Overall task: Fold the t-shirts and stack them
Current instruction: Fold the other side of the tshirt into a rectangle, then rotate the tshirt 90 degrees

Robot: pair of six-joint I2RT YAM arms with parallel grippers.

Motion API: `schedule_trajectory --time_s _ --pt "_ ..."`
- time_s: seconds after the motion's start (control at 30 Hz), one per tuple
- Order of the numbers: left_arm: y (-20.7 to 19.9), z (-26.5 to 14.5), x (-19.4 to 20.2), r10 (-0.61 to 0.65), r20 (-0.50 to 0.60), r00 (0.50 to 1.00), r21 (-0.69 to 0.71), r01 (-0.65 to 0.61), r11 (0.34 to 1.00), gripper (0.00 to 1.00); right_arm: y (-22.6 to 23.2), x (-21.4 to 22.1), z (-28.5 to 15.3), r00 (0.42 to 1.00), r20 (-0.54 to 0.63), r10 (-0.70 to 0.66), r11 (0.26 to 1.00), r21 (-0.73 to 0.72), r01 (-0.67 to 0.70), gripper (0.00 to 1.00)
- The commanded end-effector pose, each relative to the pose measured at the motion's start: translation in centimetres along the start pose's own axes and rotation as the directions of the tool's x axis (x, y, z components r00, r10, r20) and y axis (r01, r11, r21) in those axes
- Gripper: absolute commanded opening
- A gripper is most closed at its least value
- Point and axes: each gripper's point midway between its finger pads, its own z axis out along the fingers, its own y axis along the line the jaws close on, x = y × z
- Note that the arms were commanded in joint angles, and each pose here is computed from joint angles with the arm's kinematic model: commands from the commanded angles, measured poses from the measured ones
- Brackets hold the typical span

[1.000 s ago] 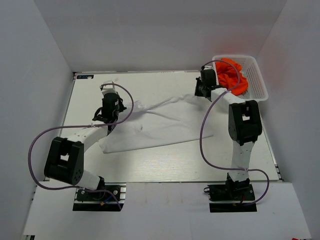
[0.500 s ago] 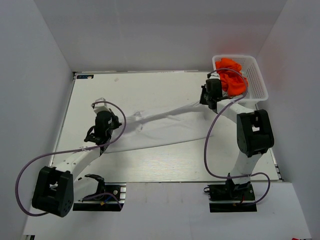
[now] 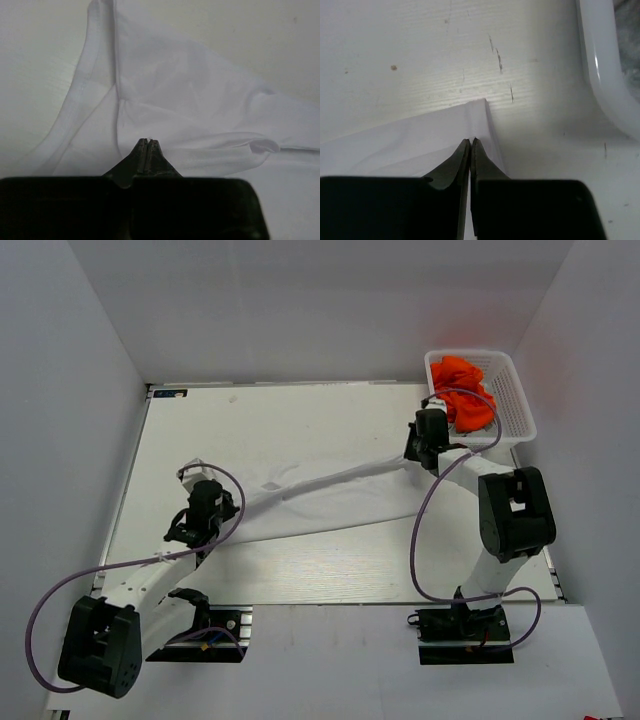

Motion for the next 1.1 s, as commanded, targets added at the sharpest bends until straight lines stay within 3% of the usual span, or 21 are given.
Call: schedule_trajectory --time_s 0.0,0.03,0.07,0.1,0.13,0.27,0.33,0.43,0.5,0.6,0.7,0.83,0.9,1.07 --pt "0.1 -1.5 1.5 -0.121 -0.118 0.986 -0.066 0.114 0.991 0.00 -0.6 -0.7 -2.1 0.996 0.040 0.085 0.996 0.019 -0.086 0.07" --pt "1.2 -2.7 3.1 -0.121 -0.204 0.971 -0.117 0.099 0.988 0.04 -1.1 -0.9 -3.1 0.993 0.052 0.102 0.994 0.037 -0.104 0.13" --pt "1.1 -3.3 3.6 -0.130 -0.241 0.962 -0.122 0.103 0.987 0.43 -2.0 1.3 -3.3 0.994 0.021 0.107 0.992 0.070 -0.109 0.28" --pt "0.8 -4.0 4.1 -0.150 -0.281 0.948 -0.115 0.122 0.986 0.76 -2.6 0.7 -4.2 0.986 0.057 0.157 0.982 0.093 -0.162 0.57" --pt "1.3 -5.0 4.8 -0.158 -0.317 0.935 -0.130 0.122 0.984 1.00 -3.2 0.7 -5.1 0.984 0.067 0.165 0.978 0.117 -0.172 0.64" --pt "-0.6 -6.6 4.5 -0.167 -0.347 0.923 -0.025 0.168 0.985 1.00 -3.5 0.8 -7.2 0.984 0.085 0.156 0.981 0.106 -0.165 0.90" --pt "-2.0 -6.4 3.5 -0.153 -0.322 0.934 0.046 0.177 0.983 1.00 -2.7 -0.2 -7.8 0.984 0.103 0.146 0.986 0.062 -0.153 0.90" --pt "-5.0 -5.3 0.8 -0.125 -0.253 0.959 0.168 0.171 0.971 1.00 2.0 -0.2 -7.7 0.995 0.032 0.098 0.983 -0.162 -0.092 0.90" --pt "-6.3 -4.0 -0.7 -0.121 -0.202 0.972 0.198 0.161 0.967 1.00 4.0 -0.2 -6.7 0.996 0.019 0.084 0.970 -0.229 -0.078 0.90" --pt "-6.3 -0.7 -0.5 -0.102 -0.213 0.972 0.117 0.129 0.985 1.00 7.4 1.2 -5.2 0.997 -0.054 0.046 0.940 -0.335 -0.061 0.90" --pt "-5.7 2.5 0.9 -0.073 -0.311 0.948 -0.002 0.076 0.997 1.00 8.5 3.1 -3.6 0.991 -0.127 0.039 0.938 -0.336 -0.080 0.90" --pt "-5.5 6.0 2.0 -0.070 -0.362 0.930 -0.080 0.043 0.996 1.00 8.9 5.0 -2.5 0.983 -0.182 0.037 0.940 -0.329 -0.097 0.90" --pt "-4.9 7.0 3.0 -0.074 -0.391 0.918 -0.125 0.027 0.992 1.00 8.8 5.7 -2.9 0.977 -0.203 0.062 0.941 -0.315 -0.125 0.90" --pt "-3.6 11.9 5.1 -0.060 -0.435 0.898 -0.245 -0.055 0.968 1.00 7.7 12.5 -6.4 0.949 -0.315 -0.007 0.945 -0.312 -0.097 0.90"
